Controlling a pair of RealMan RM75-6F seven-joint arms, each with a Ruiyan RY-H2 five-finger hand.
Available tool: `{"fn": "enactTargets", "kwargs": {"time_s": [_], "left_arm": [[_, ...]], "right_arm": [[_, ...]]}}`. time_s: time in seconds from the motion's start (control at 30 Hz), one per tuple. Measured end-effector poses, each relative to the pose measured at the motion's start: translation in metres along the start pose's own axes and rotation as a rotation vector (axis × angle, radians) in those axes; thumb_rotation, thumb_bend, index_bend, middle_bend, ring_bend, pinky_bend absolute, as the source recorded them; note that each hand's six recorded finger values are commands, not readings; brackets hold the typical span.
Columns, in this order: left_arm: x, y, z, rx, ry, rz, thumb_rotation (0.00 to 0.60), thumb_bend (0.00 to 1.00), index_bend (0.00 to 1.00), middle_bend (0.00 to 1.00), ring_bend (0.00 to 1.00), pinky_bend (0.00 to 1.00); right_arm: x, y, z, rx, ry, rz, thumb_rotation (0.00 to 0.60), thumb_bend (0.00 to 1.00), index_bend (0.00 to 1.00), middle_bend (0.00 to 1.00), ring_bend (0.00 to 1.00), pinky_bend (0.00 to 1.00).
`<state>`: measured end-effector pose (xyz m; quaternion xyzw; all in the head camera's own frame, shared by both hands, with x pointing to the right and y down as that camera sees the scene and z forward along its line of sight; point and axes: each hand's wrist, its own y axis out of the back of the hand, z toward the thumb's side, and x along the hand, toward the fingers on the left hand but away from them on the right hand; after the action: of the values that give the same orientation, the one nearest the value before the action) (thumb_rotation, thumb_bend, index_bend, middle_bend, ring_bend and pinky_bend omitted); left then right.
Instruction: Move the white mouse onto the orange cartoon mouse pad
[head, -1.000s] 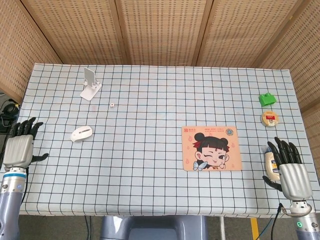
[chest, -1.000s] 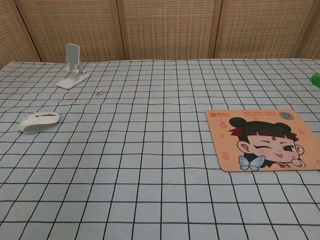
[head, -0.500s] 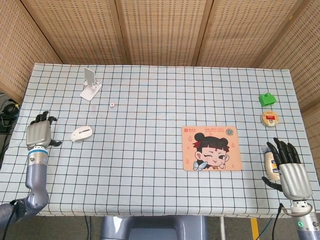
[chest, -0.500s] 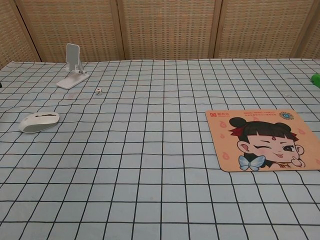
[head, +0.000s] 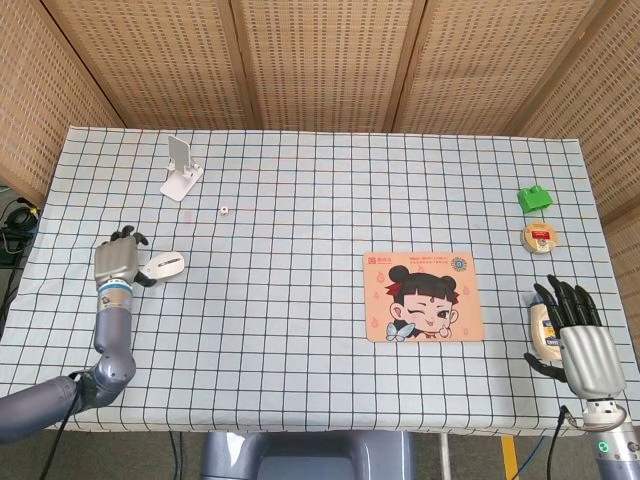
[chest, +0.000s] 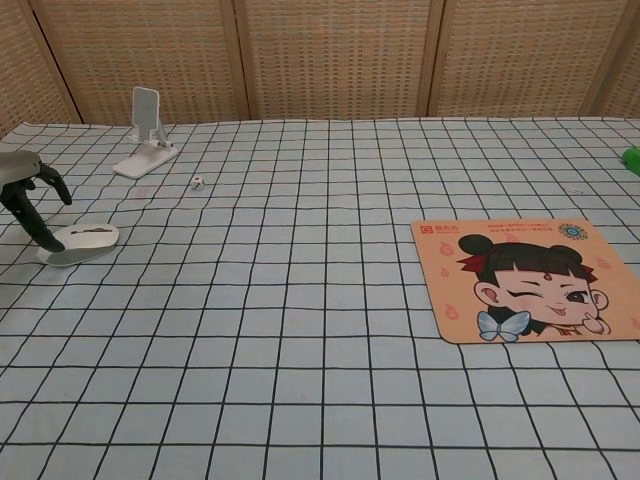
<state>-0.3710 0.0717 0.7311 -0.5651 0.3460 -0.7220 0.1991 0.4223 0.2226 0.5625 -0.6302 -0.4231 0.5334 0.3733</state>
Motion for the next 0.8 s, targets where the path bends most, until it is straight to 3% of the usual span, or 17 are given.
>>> {"fn": "enactTargets", "kwargs": {"time_s": [0.1,0.47,0.57,0.73,0.8], "left_arm": [[0.002,-0.004,0.008,0.004,-0.006,-0.008,0.600,0.20,0.31,0.08,0.10,0.22],[0.006,-0.020,0.017,0.049,-0.004,-0.037,0.600,0.20,0.33,0.10,0.11,0.23],[0.006,-0.023,0.019,0.052,-0.007,-0.038,0.600,0.23,0.39,0.16,0.17,0.27],[0.005,-0.026,0.025,0.074,-0.022,-0.019,0.600,0.41,0.60,0.35,0.33,0.39],[0.004,-0.027,0.028,0.081,-0.030,-0.015,0.600,0.43,0.63,0.38,0.36,0.41]], "right_arm": [[0.000,0.000,0.000,-0.004,-0.001,-0.001,0.600,0.08,0.00,0.00,0.00,0.00],[-0.001,0.005,-0.004,-0.019,-0.009,-0.010,0.600,0.08,0.00,0.00,0.00,0.00],[-0.001,0.004,-0.004,-0.020,-0.008,-0.009,0.600,0.08,0.00,0.00,0.00,0.00],[-0.001,0.005,-0.004,-0.023,-0.008,-0.013,0.600,0.08,0.00,0.00,0.00,0.00],[-0.001,0.006,-0.005,-0.026,-0.011,-0.016,0.600,0.08,0.00,0.00,0.00,0.00]]}}
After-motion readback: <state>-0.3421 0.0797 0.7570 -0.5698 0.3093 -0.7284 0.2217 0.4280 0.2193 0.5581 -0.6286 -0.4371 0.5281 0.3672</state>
